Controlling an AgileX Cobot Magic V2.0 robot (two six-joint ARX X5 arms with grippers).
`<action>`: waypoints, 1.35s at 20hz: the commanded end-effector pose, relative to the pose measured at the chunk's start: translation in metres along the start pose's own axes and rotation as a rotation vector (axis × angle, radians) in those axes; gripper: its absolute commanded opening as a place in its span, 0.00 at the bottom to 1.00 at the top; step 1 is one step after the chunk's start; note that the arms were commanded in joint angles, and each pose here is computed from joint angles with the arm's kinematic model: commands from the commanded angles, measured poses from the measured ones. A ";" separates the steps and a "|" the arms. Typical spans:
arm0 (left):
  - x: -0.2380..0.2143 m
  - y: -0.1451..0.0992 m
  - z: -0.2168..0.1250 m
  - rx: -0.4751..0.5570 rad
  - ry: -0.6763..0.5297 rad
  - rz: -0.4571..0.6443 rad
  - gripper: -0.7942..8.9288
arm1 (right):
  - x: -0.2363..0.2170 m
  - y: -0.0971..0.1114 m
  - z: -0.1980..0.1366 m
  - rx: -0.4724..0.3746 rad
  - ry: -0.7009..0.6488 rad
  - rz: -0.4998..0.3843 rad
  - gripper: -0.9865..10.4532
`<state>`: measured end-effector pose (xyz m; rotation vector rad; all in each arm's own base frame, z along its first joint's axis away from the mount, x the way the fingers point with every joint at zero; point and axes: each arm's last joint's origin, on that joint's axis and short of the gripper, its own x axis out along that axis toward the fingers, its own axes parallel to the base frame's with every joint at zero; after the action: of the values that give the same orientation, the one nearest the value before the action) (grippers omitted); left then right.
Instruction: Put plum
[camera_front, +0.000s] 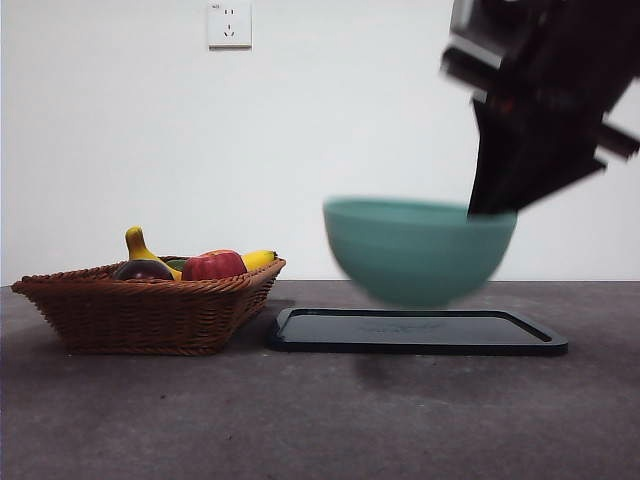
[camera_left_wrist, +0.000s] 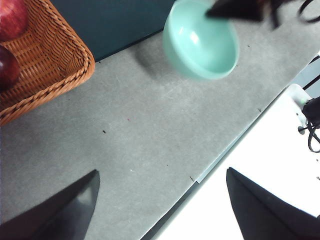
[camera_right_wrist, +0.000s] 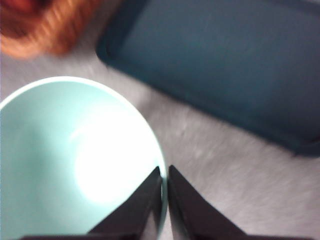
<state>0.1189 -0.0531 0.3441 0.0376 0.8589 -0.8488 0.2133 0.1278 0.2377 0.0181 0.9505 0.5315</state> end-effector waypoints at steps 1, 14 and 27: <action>-0.002 -0.001 0.003 0.016 -0.011 -0.006 0.49 | 0.017 0.002 -0.005 0.016 0.034 0.003 0.10; -0.002 -0.001 0.003 0.016 -0.011 -0.006 0.49 | 0.056 0.009 -0.013 -0.018 0.124 -0.041 0.13; -0.002 -0.001 0.003 0.017 -0.011 -0.006 0.49 | -0.055 0.022 -0.013 -0.051 -0.140 0.071 0.31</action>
<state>0.1189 -0.0531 0.3441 0.0376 0.8589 -0.8488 0.1668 0.1168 0.2750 0.0370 0.8077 0.6069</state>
